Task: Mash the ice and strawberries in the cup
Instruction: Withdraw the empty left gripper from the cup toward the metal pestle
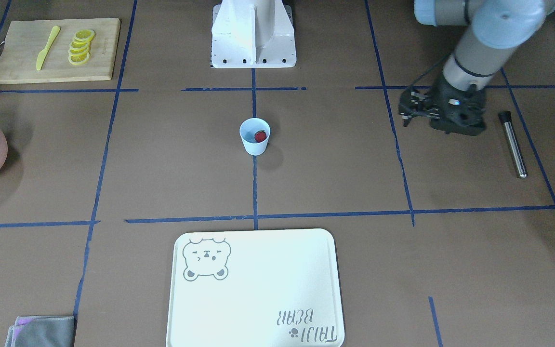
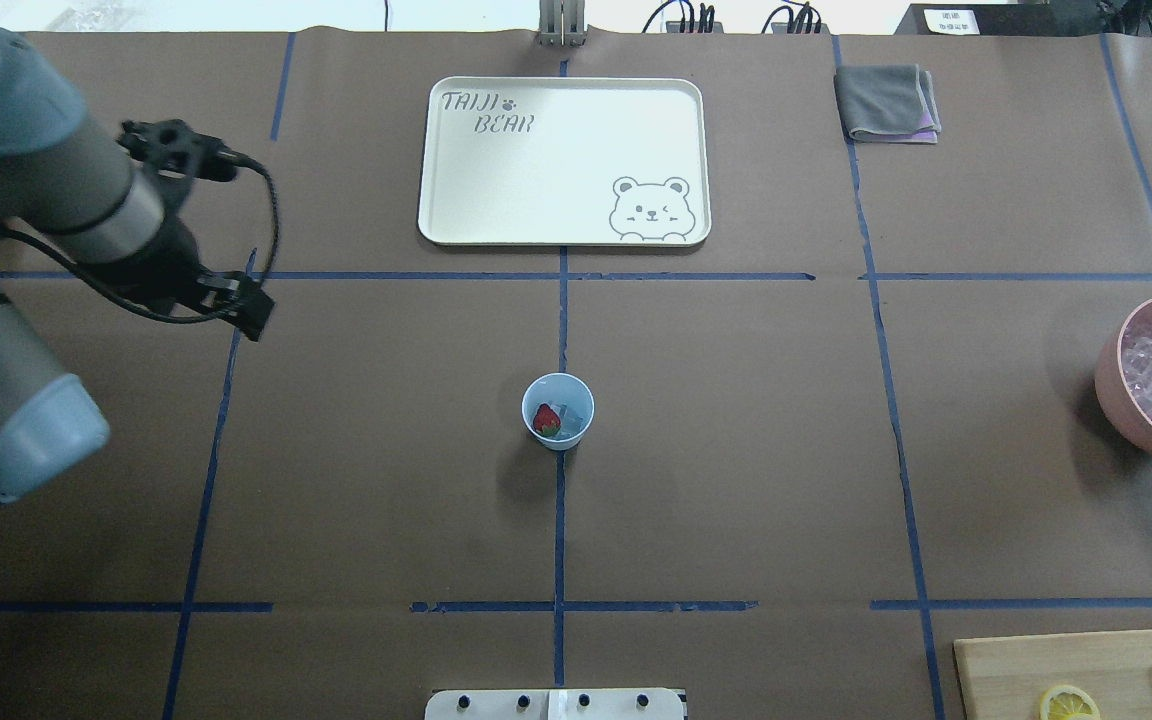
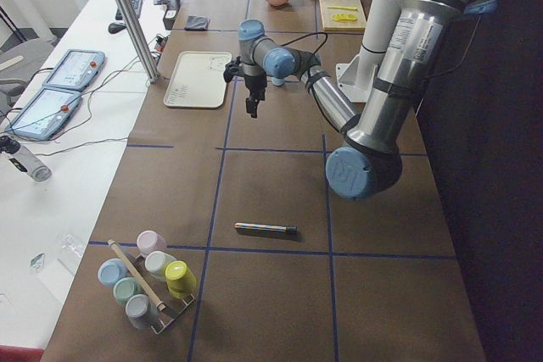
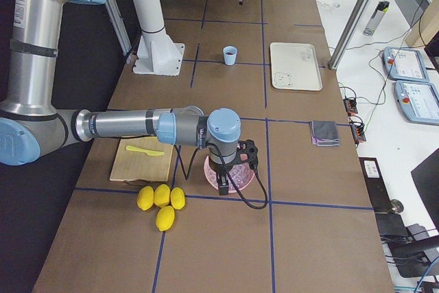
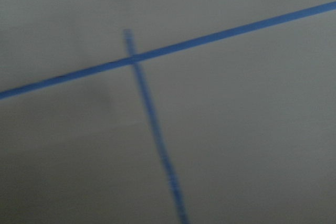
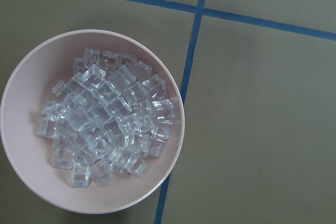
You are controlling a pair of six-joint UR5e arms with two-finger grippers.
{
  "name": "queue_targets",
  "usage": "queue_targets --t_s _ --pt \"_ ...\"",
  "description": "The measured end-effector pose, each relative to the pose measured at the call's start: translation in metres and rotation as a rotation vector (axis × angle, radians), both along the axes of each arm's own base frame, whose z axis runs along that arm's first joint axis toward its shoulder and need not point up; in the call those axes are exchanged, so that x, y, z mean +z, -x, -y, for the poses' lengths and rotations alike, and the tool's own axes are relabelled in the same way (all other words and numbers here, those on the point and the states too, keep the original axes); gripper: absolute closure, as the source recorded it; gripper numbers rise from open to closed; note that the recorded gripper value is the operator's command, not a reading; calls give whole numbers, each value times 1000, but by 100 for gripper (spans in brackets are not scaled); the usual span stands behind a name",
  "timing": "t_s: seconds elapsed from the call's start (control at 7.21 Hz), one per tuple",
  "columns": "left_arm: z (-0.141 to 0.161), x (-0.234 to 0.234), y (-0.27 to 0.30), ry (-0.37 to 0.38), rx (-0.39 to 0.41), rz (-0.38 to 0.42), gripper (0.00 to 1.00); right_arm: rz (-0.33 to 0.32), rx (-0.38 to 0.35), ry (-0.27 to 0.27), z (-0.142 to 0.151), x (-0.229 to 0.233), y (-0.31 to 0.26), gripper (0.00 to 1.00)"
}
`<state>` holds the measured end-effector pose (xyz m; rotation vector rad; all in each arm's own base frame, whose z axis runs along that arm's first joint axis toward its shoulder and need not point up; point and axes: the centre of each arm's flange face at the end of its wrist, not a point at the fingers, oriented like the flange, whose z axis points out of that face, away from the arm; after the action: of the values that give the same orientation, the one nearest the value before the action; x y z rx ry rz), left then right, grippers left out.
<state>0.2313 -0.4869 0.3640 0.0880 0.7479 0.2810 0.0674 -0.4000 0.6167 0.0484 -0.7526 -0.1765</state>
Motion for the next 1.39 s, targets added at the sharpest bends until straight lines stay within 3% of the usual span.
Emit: queue_targets --t_s 0.42,0.83,1.39 --pt "-22 116 116 46 38 0 1 -1 0 0 0 0 0 1" --pt "-25 222 126 36 9 -17 1 -1 0 -2 0 -1 0 1" --pt "-1 293 114 72 -58 -26 8 -1 -1 -5 0 -2 0 1"
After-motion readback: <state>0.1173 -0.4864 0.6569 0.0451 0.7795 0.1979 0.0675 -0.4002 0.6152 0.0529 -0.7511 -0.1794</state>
